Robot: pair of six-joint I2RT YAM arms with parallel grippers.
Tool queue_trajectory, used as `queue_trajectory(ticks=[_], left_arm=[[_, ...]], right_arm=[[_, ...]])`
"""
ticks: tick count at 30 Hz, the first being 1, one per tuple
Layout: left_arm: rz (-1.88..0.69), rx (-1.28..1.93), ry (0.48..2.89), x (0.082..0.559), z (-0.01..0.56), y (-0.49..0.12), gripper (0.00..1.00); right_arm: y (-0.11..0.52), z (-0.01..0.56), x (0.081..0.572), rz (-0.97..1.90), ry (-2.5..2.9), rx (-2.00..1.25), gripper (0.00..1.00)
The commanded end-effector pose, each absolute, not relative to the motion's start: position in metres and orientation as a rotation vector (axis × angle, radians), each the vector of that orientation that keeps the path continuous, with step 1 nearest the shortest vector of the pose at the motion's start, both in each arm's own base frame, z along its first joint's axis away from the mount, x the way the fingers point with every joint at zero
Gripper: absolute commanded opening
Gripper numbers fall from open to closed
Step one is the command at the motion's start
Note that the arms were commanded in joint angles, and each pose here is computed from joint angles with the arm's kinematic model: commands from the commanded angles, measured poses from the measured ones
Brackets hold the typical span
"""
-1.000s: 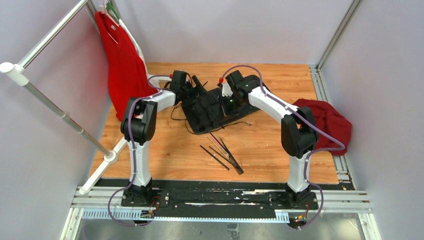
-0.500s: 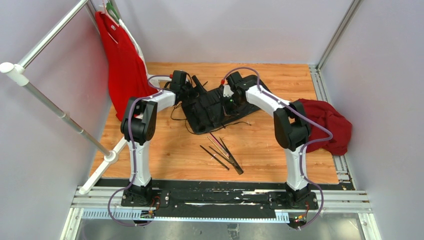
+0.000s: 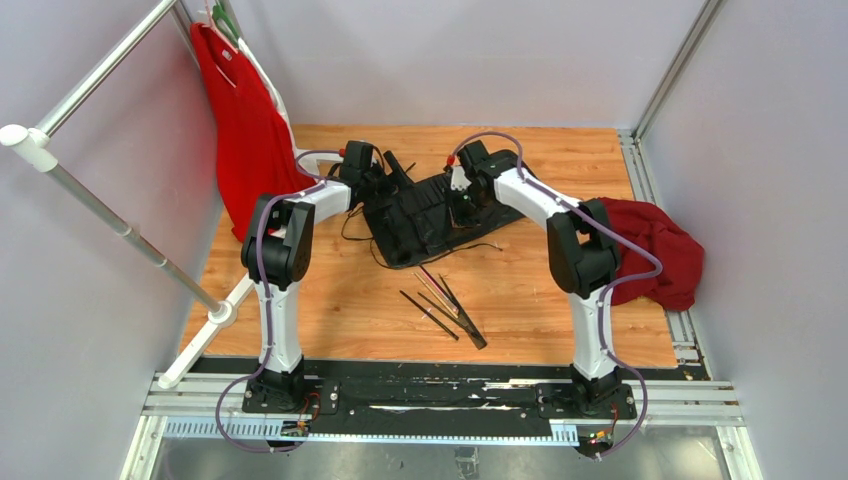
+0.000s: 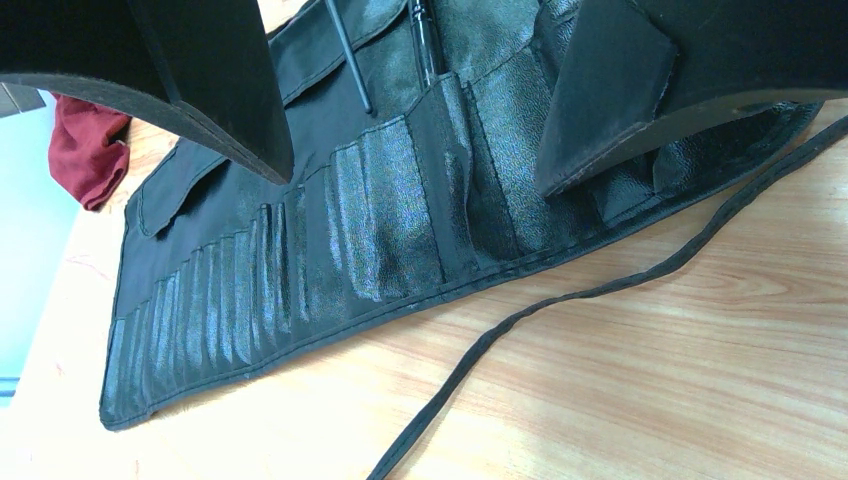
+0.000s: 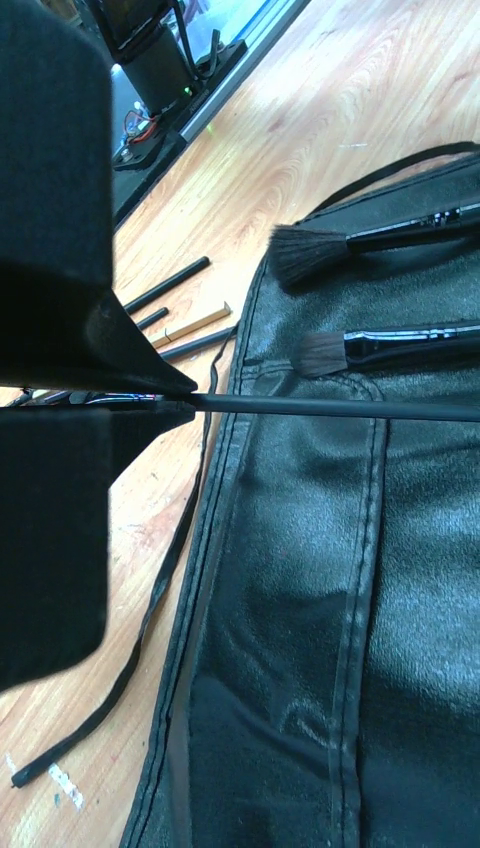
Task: Organize the makeup
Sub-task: Place the makeup brush in the cosmetics bag.
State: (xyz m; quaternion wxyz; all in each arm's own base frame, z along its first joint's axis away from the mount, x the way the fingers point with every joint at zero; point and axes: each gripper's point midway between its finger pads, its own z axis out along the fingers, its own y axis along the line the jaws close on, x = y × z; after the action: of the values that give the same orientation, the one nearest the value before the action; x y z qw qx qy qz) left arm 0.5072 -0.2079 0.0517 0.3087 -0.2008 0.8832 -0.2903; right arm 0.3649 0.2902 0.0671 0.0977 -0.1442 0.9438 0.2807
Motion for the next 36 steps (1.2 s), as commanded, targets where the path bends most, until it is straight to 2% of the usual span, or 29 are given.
queue_trajectory(ticks=[1,36], left_arm=[[-0.674,-0.576,2.487,0.477,0.008,-0.197,0.98],[-0.669,-0.579,2.488,0.477,0.008,-0.196,0.98]], right_arm=[[0.285,0.062,0.378,0.821,2.797,-0.38,0.01],[0.289,0.072,0.374,0.878,2.757,-0.408,0.01]])
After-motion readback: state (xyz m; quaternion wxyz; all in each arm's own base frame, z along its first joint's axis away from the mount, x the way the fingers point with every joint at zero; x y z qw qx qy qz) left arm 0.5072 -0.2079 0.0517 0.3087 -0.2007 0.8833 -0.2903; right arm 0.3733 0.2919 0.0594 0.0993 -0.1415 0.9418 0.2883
